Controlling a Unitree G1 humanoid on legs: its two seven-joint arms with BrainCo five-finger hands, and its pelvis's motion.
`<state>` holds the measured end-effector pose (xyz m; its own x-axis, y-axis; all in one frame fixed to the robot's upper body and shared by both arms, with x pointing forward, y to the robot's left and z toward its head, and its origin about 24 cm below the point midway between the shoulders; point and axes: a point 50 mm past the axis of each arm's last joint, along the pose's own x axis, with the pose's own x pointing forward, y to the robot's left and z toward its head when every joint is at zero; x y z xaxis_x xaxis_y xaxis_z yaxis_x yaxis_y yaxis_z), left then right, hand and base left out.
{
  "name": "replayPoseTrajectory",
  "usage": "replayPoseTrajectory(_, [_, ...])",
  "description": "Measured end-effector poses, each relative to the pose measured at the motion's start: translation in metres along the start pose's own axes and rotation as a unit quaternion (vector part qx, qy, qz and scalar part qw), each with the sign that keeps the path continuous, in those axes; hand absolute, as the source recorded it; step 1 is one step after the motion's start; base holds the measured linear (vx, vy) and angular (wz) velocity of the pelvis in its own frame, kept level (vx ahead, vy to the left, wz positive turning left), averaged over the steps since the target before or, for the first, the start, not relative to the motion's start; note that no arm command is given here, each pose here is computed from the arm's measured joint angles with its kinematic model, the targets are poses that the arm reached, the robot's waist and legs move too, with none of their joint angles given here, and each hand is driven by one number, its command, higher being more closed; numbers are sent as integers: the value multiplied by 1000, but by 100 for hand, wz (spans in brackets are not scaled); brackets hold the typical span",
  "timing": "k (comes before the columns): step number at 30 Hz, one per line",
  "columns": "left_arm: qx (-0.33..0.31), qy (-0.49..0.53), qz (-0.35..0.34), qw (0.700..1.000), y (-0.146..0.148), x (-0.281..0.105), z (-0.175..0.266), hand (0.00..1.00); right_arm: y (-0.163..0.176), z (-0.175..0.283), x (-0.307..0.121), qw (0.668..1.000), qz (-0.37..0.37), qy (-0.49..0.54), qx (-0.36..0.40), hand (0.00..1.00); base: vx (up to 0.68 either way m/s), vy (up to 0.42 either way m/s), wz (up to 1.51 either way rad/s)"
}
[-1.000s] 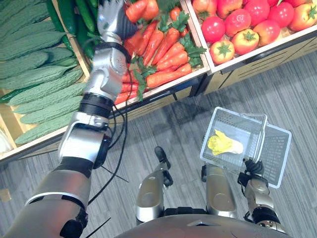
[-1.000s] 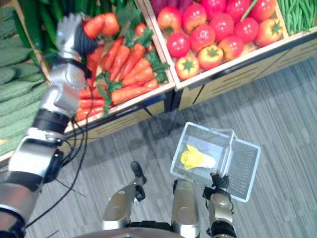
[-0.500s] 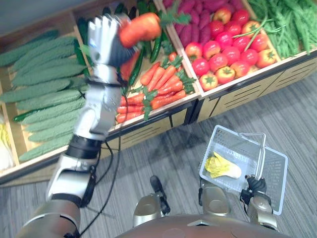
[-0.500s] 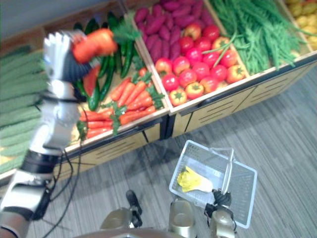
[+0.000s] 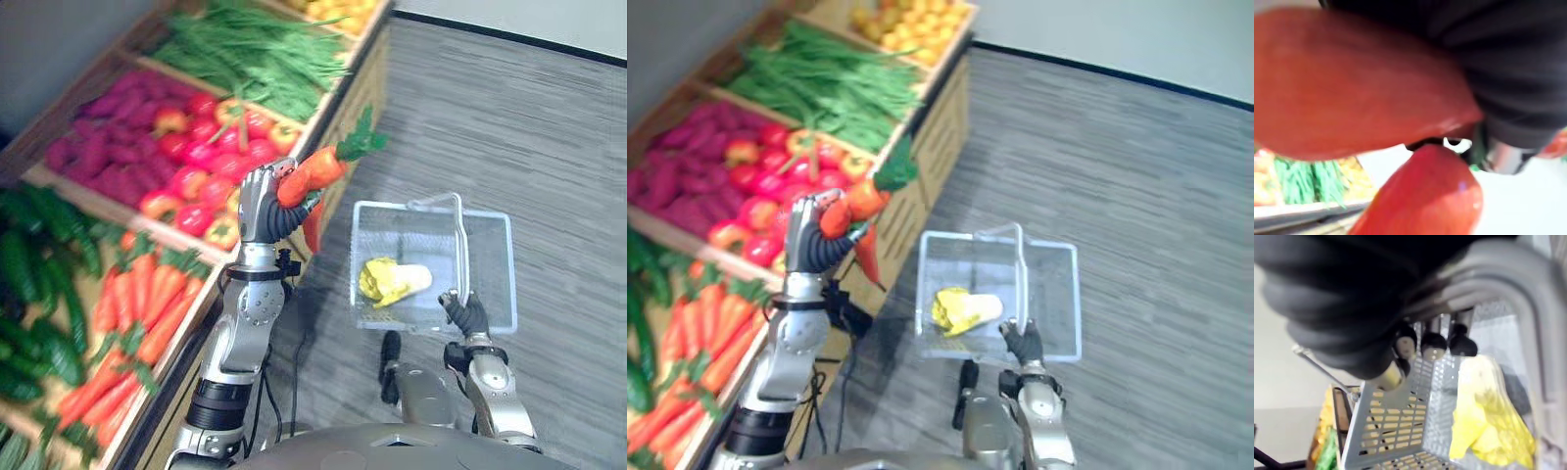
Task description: Pick vegetable in the basket
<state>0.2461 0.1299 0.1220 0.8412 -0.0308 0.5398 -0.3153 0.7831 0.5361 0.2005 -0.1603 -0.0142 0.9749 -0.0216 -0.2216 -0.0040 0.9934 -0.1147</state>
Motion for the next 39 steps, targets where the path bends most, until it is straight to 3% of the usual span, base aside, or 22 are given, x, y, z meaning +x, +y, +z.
replayPoseTrajectory(8, [-42,100,-57,993,-36,-32,-24,100,51,27,-2,987,146,-52,35,100,83,159,-150])
replayPoseTrajectory(15, [-70,126,-190,971,-94,-51,-27,100,64,39,-18,975,183,-73,105,100,146,189,-32])
replayPoseTrajectory(20, [-55,144,-260,953,-122,-51,-36,100,71,39,-26,966,204,-63,148,100,31,49,-3])
replayPoseTrajectory(21, [-45,151,-274,949,-127,-52,-39,0,74,37,-29,963,212,-58,156,100,-3,-6,-4])
replayPoseTrajectory(28, [-30,140,-342,929,-150,-62,-34,0,77,26,-40,958,221,-29,178,100,-11,-10,-3])
replayPoseTrajectory(32, [-17,152,-349,925,-152,-62,-39,0,64,17,-43,966,187,-15,181,100,0,0,0])
replayPoseTrajectory(36, [-19,160,-309,937,-134,-51,-46,0,26,-10,-39,987,69,26,145,100,0,0,0])
replayPoseTrajectory(39, [-57,130,-251,958,-105,-39,-34,0,-10,-35,-42,991,-36,78,103,100,4,-2,3])
